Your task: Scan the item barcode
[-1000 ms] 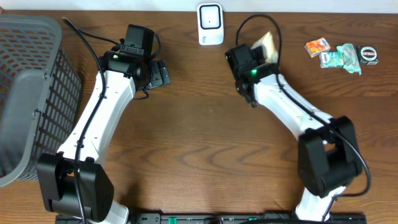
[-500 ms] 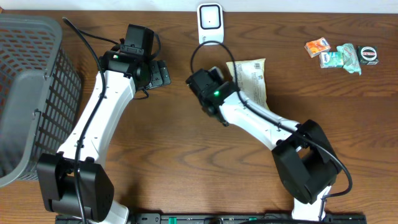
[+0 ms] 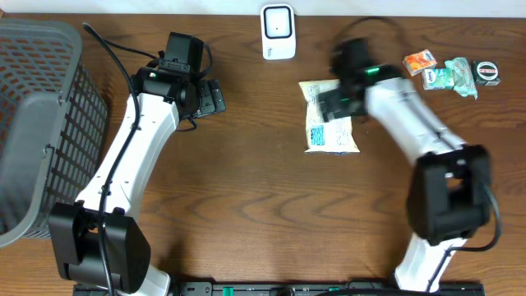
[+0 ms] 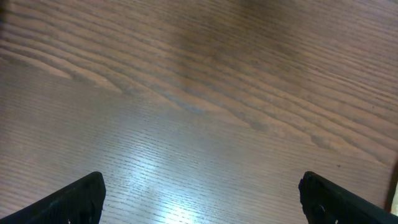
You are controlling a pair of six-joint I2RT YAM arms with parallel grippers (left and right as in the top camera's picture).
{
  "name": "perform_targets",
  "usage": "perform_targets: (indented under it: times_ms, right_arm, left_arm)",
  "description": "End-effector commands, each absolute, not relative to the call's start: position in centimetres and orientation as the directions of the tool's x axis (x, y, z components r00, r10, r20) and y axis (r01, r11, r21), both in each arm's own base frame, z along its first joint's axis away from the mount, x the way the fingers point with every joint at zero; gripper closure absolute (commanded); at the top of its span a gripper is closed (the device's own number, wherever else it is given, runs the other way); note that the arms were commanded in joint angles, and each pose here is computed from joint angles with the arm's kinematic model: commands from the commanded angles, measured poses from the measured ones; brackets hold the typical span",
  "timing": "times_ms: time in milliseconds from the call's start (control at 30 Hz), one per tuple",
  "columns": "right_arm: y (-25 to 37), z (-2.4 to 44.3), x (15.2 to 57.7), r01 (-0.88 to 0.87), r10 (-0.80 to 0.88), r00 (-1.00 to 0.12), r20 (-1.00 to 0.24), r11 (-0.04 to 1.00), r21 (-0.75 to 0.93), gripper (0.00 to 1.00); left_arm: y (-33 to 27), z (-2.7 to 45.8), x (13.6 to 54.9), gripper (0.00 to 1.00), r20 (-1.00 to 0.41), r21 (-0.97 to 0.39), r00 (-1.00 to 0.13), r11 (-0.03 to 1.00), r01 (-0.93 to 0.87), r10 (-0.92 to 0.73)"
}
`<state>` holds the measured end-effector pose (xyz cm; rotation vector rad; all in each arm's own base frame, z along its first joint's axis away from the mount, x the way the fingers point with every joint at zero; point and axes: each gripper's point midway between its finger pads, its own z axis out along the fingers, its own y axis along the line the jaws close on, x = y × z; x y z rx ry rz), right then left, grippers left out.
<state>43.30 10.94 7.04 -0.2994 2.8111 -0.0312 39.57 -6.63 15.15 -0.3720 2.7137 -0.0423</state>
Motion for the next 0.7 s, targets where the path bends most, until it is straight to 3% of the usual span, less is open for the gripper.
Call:
perform_targets:
  times_ms: [0, 167, 367, 467, 500, 567, 633, 667]
  right_arm:
    - [10.9, 8.7, 43.2, -0.236, -0.115, -0.942, -0.316, 0.895, 0.378, 0.01]
    - [9.3, 6.2, 41.9, -0.206, -0.075, -0.958, -0.277, 0.854, 0.478, 0.01]
    - [11.5, 2.4, 40.5, -0.180, -0.056, -0.971, -0.234, 0.814, 0.552, 0.01]
    - [12.3, 0.8, 40.3, -0.149, -0.039, -0.979, -0.200, 0.807, 0.571, 0.08]
    - [12.6, 0.4, 40.2, -0.149, -0.042, -0.980, -0.193, 0.802, 0.579, 0.15]
    - [13.5, -0.4, 40.0, -0.156, -0.055, -0.982, -0.181, 0.782, 0.604, 0.47]
    - [14.0, -1.0, 39.9, -0.150, -0.058, -0.984, -0.168, 0.777, 0.612, 0.86]
    - [14.0, -1.0, 39.8, -0.150, -0.058, -0.984, -0.167, 0.777, 0.611, 0.99]
  left_arm:
    - [-6.4, 15.1, 39.5, 0.02, -0.381, -0.080, -0.885, 0.963, -0.258, -0.269]
    - [-6.4, 15.1, 39.5, 0.02, -0.381, -0.080, -0.885, 0.963, -0.258, -0.269]
    - [-6.4, 15.1, 39.5, 0.02, -0.381, -0.080, -0.885, 0.963, -0.258, -0.269]
    - [-6.4, 15.1, 39.5, 0.02, -0.381, -0.080, -0.885, 0.963, -0.258, -0.269]
    - [-6.4, 15.1, 39.5, 0.02, -0.381, -0.080, -0.885, 0.963, -0.258, -0.269]
    - [-6.4, 15.1, 39.5, 0.02, -0.381, -0.080, -0.885, 0.963, -0.258, -0.269]
    - [-6.4, 15.1, 39.5, 0.02, -0.381, -0.080, -0.885, 0.963, -0.258, -0.269]
    - [-6.4, 15.1, 39.5, 0.02, -0.381, -0.080, -0.885, 0.963, -0.258, -0.269]
